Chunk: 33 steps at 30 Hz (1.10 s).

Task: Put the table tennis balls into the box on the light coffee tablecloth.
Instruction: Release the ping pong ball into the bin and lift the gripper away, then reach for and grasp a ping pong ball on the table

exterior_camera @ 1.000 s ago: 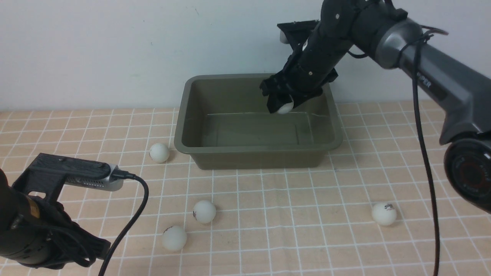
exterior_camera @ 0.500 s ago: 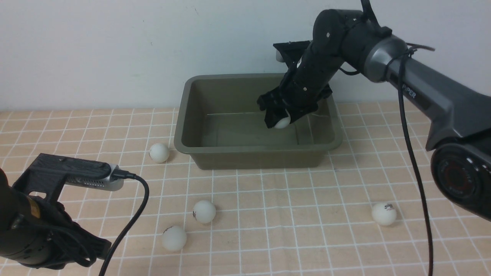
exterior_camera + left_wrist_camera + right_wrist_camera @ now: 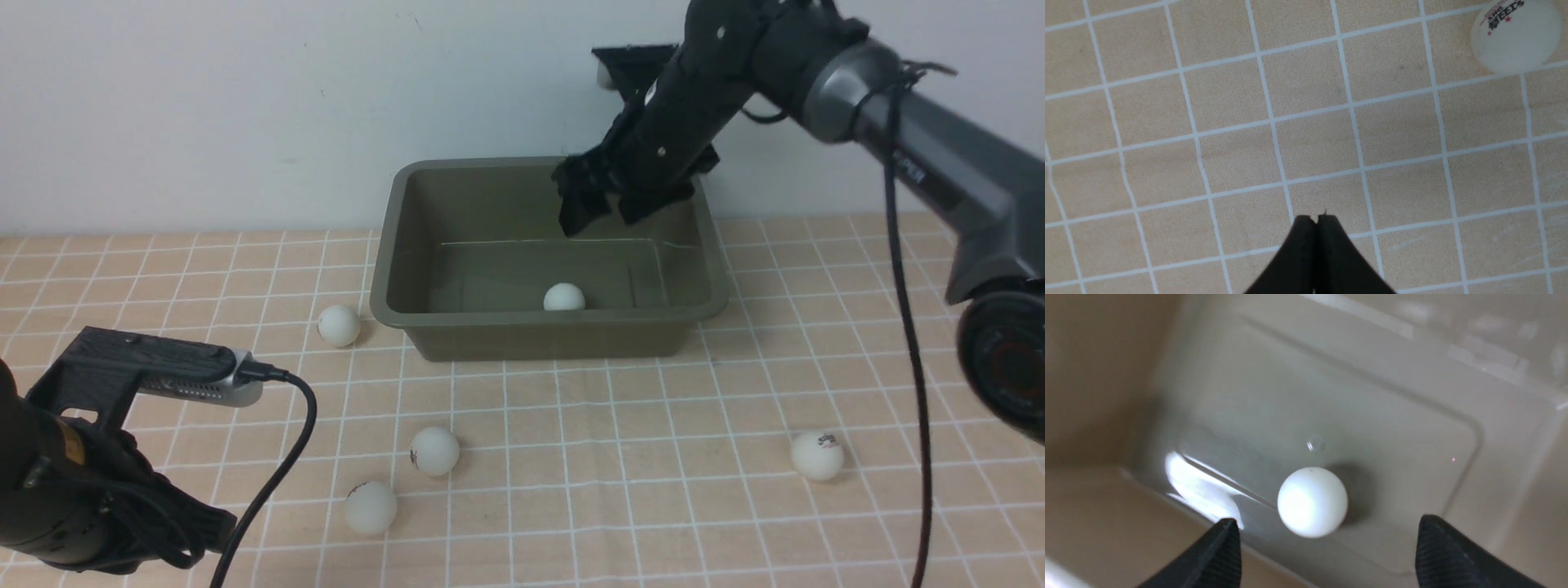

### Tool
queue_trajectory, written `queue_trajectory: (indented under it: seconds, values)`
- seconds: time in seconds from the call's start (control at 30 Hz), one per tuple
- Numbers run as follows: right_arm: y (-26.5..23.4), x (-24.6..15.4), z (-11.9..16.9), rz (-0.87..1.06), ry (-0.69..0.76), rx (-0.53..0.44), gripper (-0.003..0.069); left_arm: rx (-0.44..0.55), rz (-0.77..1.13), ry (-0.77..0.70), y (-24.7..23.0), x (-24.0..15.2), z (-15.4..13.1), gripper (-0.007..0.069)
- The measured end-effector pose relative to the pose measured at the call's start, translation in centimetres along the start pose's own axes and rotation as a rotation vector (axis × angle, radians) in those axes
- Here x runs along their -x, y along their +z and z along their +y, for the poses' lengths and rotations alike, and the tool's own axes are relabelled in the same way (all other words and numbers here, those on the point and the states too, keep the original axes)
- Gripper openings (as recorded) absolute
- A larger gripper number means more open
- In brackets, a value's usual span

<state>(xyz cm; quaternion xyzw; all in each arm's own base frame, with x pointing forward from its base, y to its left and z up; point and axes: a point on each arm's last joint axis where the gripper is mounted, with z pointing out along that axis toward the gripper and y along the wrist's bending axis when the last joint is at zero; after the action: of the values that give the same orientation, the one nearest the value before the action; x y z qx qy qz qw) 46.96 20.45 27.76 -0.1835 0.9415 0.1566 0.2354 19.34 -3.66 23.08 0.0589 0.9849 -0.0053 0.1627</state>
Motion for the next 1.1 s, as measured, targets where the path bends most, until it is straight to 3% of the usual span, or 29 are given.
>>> queue_trajectory:
  seconds: [0.2, 0.33, 0.47, 0.7, 0.77, 1.1]
  values:
    - [-10.8, 1.1, -0.6, -0.186, 0.024, -0.047, 0.0518, -0.001, 0.000, -0.001, 0.0, 0.0, 0.0, -0.0069]
    - [-17.2, -1.1, -1.4, -0.227, 0.030, -0.135, 0.0518, -0.001, 0.000, -0.001, 0.0, 0.0, 0.0, -0.0069]
    - [-18.9, -5.0, -1.9, -0.146, 0.022, -0.228, 0.0518, -0.001, 0.000, -0.001, 0.0, 0.0, 0.0, -0.0069]
    - [-17.0, -12.0, -2.4, 0.072, 0.038, -0.261, 0.0518, -0.001, 0.000, -0.001, 0.0, 0.0, 0.0, -0.0069]
    - [-14.3, -14.5, -3.1, 0.156, 0.050, -0.258, 0.0518, -0.001, 0.000, -0.001, 0.0, 0.0, 0.0, -0.0069]
    - [-7.8, -19.9, -4.6, 0.136, 0.046, -0.263, 0.0519, -0.001, 0.000, -0.001, 0.0, 0.0, 0.0, -0.0069]
